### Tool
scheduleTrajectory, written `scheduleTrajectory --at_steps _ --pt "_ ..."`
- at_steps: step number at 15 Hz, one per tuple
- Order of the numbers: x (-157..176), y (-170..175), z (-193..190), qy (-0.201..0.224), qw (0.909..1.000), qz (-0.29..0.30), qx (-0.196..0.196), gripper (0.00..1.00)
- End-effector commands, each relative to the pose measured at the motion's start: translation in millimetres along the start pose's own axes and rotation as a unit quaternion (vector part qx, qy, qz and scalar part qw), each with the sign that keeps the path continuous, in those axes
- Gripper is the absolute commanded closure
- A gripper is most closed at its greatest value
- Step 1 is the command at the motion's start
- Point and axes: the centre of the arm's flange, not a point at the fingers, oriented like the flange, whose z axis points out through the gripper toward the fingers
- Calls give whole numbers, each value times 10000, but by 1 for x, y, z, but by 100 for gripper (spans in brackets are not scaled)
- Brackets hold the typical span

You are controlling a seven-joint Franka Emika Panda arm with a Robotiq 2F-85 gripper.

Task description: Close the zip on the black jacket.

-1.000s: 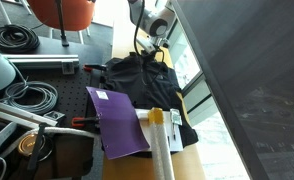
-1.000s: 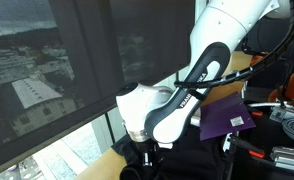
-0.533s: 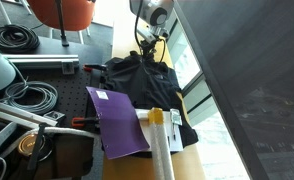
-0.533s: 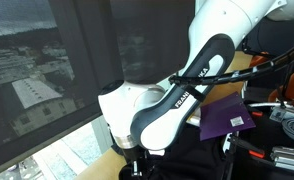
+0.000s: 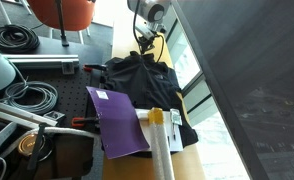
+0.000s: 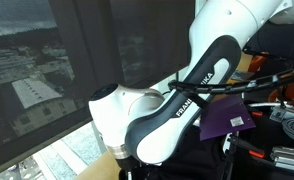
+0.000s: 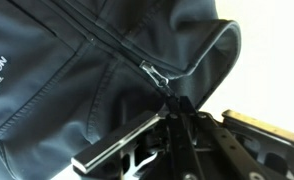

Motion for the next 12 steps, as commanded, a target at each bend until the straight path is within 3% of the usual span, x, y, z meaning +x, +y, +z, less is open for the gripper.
scheduleTrajectory --at_steps 1,6,12 --pt "16 -26 -9 113 9997 -212 64 98" --pt "9 -28 -3 123 9992 -378 35 98" --pt "-11 14 -11 112 9996 -268 -67 98"
